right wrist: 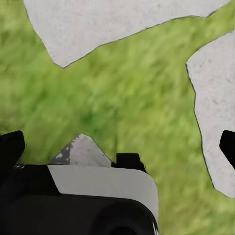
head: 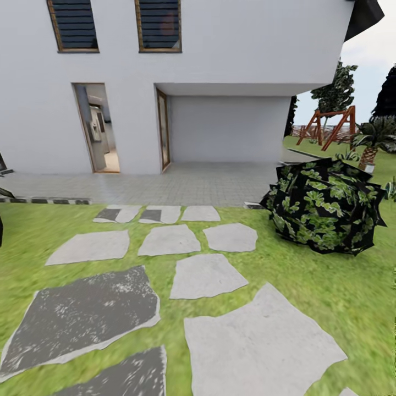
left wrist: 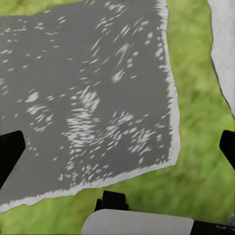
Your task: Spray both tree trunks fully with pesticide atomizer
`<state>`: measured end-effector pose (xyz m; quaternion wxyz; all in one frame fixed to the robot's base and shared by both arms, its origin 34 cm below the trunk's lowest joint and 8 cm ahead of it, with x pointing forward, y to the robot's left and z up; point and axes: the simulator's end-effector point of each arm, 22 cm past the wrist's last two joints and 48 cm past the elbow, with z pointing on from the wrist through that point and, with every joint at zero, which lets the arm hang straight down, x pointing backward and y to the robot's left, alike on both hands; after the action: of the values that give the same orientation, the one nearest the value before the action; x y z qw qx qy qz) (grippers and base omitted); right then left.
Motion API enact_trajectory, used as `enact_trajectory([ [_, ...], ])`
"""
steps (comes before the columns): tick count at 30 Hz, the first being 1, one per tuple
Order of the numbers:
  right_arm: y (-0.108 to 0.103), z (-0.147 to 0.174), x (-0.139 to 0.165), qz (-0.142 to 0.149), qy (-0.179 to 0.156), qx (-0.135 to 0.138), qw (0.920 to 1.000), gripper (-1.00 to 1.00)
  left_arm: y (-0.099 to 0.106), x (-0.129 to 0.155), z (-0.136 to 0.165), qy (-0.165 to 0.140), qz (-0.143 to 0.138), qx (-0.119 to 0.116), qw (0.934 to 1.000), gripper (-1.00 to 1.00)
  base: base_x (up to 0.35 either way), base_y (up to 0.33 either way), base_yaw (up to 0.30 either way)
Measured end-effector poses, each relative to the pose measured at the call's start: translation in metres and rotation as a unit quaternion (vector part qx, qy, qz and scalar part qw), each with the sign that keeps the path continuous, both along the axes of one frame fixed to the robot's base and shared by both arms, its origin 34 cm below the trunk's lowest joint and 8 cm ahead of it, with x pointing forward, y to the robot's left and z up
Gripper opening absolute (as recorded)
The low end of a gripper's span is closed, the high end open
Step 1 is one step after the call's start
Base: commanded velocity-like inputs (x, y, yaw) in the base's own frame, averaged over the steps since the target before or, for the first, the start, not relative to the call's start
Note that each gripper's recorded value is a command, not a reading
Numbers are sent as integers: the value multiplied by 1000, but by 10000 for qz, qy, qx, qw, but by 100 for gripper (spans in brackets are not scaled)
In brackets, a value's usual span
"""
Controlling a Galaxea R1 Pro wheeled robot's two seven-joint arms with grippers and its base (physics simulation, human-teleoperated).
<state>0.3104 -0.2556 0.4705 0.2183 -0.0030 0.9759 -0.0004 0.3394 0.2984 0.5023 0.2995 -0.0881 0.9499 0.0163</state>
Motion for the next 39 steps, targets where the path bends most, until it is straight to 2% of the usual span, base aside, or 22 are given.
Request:
enact_trajectory([
  [11,0,0,0,1,4,1,10000,100,0,-1,0,8,1,-1,10000,100,177,201,-282],
  [39,2,-1,-1,4,23,36,10000,100,0,-1,-1,17,0,-1,10000,100,9,11,-298],
])
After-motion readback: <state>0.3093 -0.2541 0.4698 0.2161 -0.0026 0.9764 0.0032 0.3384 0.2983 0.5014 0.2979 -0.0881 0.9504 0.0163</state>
